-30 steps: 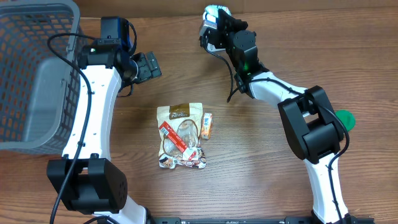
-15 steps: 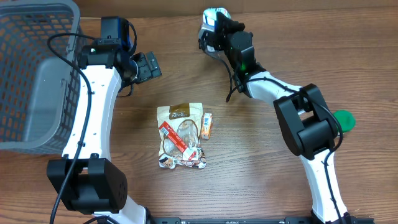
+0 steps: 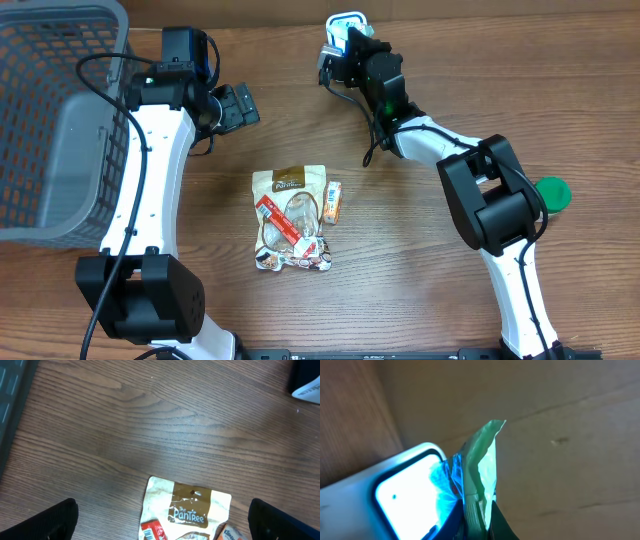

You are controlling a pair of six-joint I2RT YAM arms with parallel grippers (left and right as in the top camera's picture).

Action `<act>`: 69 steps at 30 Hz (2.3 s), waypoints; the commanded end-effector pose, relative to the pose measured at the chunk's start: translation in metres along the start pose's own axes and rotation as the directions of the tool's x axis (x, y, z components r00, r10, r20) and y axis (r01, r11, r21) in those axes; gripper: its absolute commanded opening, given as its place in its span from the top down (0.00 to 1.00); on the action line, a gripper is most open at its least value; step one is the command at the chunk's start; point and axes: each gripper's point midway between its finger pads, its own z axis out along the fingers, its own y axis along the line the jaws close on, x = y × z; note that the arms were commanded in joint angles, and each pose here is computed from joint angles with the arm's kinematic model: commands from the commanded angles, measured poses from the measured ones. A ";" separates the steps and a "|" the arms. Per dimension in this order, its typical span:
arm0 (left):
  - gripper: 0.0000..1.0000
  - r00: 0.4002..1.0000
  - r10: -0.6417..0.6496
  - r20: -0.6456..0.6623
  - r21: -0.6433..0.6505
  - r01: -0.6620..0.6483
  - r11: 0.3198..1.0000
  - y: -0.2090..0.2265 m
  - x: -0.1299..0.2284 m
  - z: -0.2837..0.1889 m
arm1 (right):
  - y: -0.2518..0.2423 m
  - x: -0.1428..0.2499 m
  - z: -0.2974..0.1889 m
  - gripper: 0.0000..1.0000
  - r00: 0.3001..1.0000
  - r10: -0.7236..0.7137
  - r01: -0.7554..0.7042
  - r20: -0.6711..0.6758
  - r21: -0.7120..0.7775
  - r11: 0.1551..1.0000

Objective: Scan the item barcode
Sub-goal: 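Carry the wipes pack up to the white scanner with the right gripper, then move the wipes pack right and lower it onto the table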

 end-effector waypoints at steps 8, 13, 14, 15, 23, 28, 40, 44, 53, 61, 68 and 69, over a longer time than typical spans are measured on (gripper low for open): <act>0.00 0.999 0.018 0.033 0.005 -0.018 1.000 0.000 -0.006 -0.011 | -0.007 -0.005 -0.001 0.96 0.998 0.019 -0.016 -0.064 0.049 0.999; 0.00 0.999 0.018 0.033 0.005 -0.018 1.000 0.000 -0.006 -0.011 | -0.049 -0.015 -0.008 0.97 0.980 0.196 -0.190 -0.018 0.186 0.964; 0.00 0.999 0.018 0.033 0.005 -0.018 1.000 0.000 -0.006 -0.011 | -0.059 -0.018 -0.010 0.96 0.975 0.223 -0.218 -0.002 0.198 0.955; 0.00 0.999 0.018 0.033 0.005 -0.018 1.000 0.000 -0.006 -0.011 | -0.069 -0.022 -0.012 0.97 0.967 0.255 -0.253 0.014 0.207 0.945; 0.00 0.999 0.018 0.033 0.005 -0.018 1.000 0.000 -0.006 -0.011 | -0.154 -0.048 -0.054 0.97 0.861 0.506 -0.506 0.047 0.177 0.844; 0.00 0.999 0.018 0.033 0.005 -0.018 1.000 0.000 -0.006 -0.011 | -0.189 -0.058 -0.098 0.97 0.808 0.589 -0.587 -0.012 0.069 0.807; 0.00 0.999 0.018 0.033 0.005 -0.018 1.000 0.000 -0.006 -0.011 | -0.068 0.017 -0.253 0.96 0.567 0.415 -0.792 -0.711 -0.333 0.511; 0.00 0.999 0.018 0.033 0.005 -0.018 1.000 0.000 -0.006 -0.011 | -0.019 0.051 -0.309 0.96 0.388 0.242 -0.892 -0.889 -0.296 0.342; 0.00 0.999 0.018 0.033 0.005 -0.018 1.000 0.000 -0.006 -0.011 | 0.058 0.126 -0.337 0.96 0.233 0.164 -0.937 -0.958 -0.176 0.301; 0.00 0.999 0.018 0.033 0.005 -0.018 1.000 0.000 -0.006 -0.011 | 0.066 0.161 -0.334 0.57 0.210 0.186 -0.905 -0.960 -0.119 0.409; 0.00 0.999 0.018 0.033 0.005 -0.018 1.000 0.000 -0.006 -0.011 | 0.035 0.170 -0.307 0.49 0.105 0.335 -0.879 -0.936 0.071 0.472; 0.00 0.999 0.018 0.033 0.005 -0.018 1.000 0.000 -0.006 -0.011 | 0.034 0.163 -0.305 0.49 0.066 0.361 -0.896 -0.930 0.104 0.432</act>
